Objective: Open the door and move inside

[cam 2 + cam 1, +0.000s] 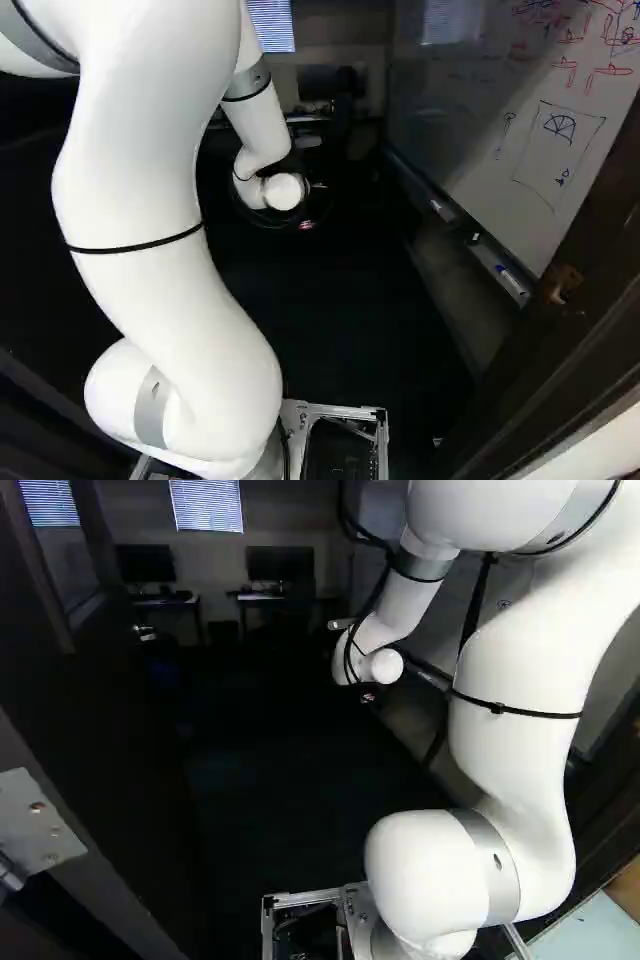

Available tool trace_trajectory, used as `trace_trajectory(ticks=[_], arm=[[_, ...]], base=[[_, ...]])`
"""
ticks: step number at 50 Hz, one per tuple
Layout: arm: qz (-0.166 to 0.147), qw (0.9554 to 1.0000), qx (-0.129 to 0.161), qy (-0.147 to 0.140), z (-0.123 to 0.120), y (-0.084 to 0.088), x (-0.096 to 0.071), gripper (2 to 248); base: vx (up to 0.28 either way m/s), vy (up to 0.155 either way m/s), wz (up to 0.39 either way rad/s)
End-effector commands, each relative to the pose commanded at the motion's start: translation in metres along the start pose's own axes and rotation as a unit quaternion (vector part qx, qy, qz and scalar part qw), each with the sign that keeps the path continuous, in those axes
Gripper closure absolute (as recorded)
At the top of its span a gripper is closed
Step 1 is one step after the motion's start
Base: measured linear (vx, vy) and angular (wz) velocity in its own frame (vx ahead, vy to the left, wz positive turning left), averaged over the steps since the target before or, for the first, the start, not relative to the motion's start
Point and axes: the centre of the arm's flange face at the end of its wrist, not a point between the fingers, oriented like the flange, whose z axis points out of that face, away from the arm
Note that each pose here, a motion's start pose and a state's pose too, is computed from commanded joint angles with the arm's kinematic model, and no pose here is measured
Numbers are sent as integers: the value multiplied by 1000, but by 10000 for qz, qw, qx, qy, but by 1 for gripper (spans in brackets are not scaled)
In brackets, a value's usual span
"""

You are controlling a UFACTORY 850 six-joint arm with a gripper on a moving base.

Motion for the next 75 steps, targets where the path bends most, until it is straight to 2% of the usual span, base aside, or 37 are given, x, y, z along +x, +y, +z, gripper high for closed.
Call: trace_trajectory(ticks=[75], arm=[[0,10000,0,0,0,0,0,3]], base=[[188,1,-7]])
